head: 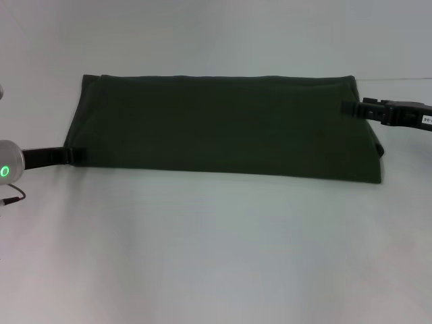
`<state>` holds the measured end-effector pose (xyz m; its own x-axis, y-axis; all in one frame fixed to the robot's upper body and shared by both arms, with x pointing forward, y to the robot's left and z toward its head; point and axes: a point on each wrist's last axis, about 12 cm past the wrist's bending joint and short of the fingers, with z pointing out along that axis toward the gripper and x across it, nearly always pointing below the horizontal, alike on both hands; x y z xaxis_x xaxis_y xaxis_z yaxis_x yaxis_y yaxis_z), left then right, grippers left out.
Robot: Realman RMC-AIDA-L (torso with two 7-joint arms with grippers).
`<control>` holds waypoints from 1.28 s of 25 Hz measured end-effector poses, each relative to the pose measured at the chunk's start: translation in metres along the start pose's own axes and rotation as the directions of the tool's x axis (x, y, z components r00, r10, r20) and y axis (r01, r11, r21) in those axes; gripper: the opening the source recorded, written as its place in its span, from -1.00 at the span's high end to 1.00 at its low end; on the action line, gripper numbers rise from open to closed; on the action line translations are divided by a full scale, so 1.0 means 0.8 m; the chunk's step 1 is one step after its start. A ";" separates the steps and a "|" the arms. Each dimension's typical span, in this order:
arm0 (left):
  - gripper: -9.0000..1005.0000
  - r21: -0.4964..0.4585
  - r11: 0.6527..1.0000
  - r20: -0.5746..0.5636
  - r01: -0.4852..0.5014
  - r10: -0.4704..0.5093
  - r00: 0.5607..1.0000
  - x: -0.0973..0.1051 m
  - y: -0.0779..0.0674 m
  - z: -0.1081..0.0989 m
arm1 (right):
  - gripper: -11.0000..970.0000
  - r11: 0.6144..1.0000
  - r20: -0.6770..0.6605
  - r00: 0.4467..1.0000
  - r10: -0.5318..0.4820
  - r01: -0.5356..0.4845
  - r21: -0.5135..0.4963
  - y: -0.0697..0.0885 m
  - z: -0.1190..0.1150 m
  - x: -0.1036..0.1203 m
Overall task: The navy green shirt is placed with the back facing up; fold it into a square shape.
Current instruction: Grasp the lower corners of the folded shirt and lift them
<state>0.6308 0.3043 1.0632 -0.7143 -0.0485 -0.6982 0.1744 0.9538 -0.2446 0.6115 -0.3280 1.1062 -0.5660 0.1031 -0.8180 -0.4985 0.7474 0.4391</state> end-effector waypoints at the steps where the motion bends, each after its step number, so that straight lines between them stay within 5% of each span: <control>1: 0.30 0.000 1.000 0.000 0.000 0.000 1.000 0.000 0.000 0.000 | -0.57 1.000 0.000 1.000 0.000 0.000 0.000 0.000 0.000 0.000; 12: 0.32 0.004 1.000 -0.010 -0.021 0.021 1.000 0.001 -0.003 0.002 | -0.58 1.000 0.000 1.000 0.000 0.000 0.000 0.000 0.000 0.000; 17: 0.56 -0.004 1.000 -0.015 -0.026 0.026 1.000 0.002 -0.003 0.002 | -0.58 1.000 0.000 1.000 0.000 0.000 0.000 0.000 0.000 0.000; 22: 0.56 -0.024 0.999 -0.034 -0.035 0.034 0.999 0.000 -0.003 0.005 | -0.58 1.000 0.000 1.000 -0.001 0.001 0.000 0.000 0.000 0.000; 25: 0.92 -0.026 0.999 -0.035 -0.040 0.039 0.999 0.000 -0.003 0.005 | -0.58 1.000 0.000 1.000 -0.001 0.001 0.000 0.000 0.000 -0.001; 32: 0.95 -0.022 0.999 -0.031 -0.042 0.042 0.999 -0.003 -0.003 0.004 | -0.57 1.000 0.001 1.000 0.001 -0.001 -0.001 0.000 0.000 -0.003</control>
<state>0.6344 0.3009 1.0634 -0.7273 0.0007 -0.6863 0.1899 0.9612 -0.2002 0.6129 -0.3280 1.1079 -0.5659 0.1046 -0.8178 -0.4985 0.7467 0.4405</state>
